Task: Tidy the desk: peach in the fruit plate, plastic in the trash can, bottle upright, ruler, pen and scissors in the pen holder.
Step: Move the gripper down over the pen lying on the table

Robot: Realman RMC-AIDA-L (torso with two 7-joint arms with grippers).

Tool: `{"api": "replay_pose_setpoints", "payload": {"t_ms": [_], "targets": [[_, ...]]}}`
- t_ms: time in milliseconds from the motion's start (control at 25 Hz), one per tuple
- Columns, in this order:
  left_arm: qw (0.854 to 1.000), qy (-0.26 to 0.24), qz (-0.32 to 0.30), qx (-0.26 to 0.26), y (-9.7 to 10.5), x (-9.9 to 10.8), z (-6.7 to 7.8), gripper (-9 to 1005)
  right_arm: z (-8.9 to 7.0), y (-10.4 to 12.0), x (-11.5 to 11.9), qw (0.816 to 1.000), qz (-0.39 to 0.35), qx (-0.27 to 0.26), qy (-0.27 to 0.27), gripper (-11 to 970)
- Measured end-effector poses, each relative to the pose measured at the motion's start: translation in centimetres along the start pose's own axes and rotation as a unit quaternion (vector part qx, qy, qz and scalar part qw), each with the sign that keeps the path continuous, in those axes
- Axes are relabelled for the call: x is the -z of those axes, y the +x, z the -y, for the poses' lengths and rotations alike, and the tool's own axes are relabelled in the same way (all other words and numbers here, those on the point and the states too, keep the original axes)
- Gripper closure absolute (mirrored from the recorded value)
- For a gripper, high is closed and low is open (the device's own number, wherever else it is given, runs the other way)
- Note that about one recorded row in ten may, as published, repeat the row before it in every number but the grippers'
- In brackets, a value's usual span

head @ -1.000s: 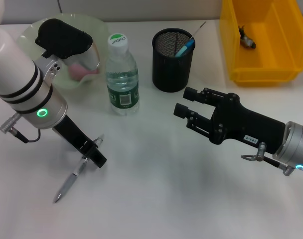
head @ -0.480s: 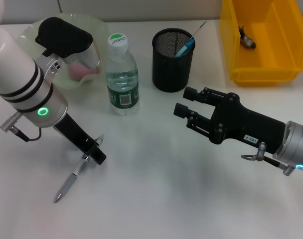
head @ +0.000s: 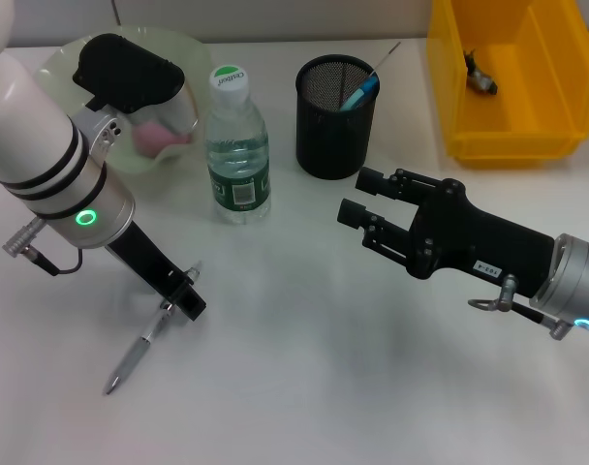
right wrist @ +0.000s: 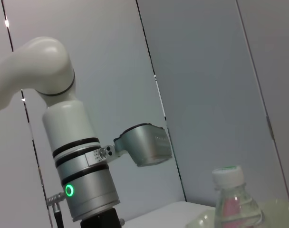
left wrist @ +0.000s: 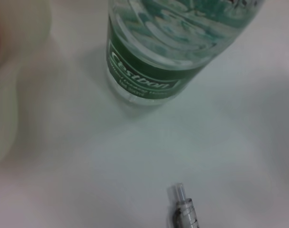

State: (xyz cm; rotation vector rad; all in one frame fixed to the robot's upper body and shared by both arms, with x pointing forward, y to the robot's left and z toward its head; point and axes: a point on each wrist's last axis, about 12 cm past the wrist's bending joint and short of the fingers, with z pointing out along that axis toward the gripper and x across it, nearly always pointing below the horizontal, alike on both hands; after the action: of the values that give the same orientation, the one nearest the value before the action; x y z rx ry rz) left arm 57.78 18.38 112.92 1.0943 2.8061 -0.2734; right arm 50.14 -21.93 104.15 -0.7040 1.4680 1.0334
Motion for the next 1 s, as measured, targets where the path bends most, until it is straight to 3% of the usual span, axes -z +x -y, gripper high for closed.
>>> {"api": "replay_pose_setpoints", "payload": {"t_ms": [1000], "targets": [[1.0, -0.005, 0.0, -0.007, -0.19, -0.08, 0.13, 439, 0.19, -0.17, -0.32, 1.0, -0.002, 0.003, -0.001, 483]]}}
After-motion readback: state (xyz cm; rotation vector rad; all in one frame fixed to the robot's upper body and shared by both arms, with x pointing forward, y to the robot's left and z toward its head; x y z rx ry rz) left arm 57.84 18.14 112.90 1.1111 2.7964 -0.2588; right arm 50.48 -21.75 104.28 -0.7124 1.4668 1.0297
